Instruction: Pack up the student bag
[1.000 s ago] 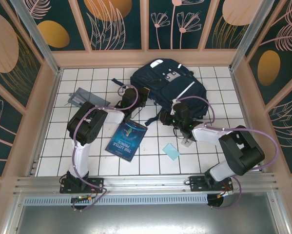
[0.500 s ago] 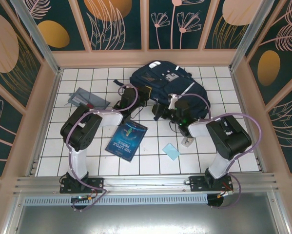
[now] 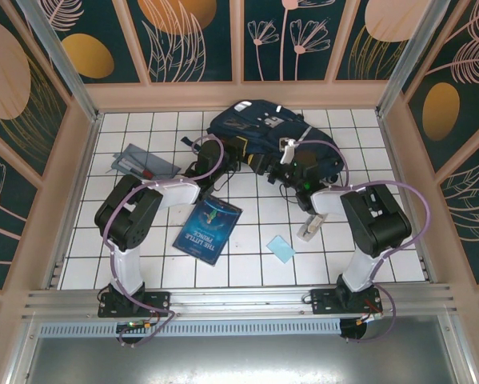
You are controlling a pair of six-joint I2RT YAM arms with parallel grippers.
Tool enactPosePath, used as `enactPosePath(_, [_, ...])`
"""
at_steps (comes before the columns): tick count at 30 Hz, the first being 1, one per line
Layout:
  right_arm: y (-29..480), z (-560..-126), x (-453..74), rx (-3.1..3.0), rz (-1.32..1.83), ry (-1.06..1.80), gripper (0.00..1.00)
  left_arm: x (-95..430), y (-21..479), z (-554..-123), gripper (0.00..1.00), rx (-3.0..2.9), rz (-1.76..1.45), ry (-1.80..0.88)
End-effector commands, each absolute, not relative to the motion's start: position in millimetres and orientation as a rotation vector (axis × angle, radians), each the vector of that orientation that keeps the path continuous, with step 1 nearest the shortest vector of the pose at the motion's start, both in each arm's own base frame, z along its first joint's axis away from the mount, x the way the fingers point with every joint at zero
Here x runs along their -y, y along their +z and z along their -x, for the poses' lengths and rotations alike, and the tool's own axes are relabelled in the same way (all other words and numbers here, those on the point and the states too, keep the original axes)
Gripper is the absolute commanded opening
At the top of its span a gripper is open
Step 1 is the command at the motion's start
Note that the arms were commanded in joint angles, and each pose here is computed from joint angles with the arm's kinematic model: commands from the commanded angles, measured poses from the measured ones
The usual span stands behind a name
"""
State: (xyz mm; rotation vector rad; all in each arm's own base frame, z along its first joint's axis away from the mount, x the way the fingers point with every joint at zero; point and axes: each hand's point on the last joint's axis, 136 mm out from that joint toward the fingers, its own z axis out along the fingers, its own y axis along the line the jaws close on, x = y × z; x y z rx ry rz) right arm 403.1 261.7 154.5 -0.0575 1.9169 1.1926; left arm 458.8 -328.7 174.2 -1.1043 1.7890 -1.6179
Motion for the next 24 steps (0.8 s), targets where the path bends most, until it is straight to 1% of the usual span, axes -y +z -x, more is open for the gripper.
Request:
enactPosePath(1, [189.9,-415.3,-267.6,-1.786,0.091,1.283,0.80,365.4,214.6,-440.8,0.00,-1.784,0.992,-1.853])
enactPosePath(3, [193.6,-413.4,-273.0,-1.782,0.111,1.334,0.78,363.7,214.0,-441.6,0.00,-1.781,0.997,-1.841])
enactPosePath(12, [207.3,-404.0,-281.7,-1.792,0.149,1.427,0.75,363.0,203.5,-444.8,0.00,-1.789,1.028,-1.812])
enactPosePath(18, [199.1,-392.5,-283.9,-1.867,0.144,1.466,0.79,364.5,196.8,-449.1,0.00,-1.795,1.034,-1.798])
enactPosePath(24, [206.3,-384.8,-290.3,-1.871,0.165,1.523,0.78,365.7,193.8,-450.7,0.00,-1.799,1.039,-1.789])
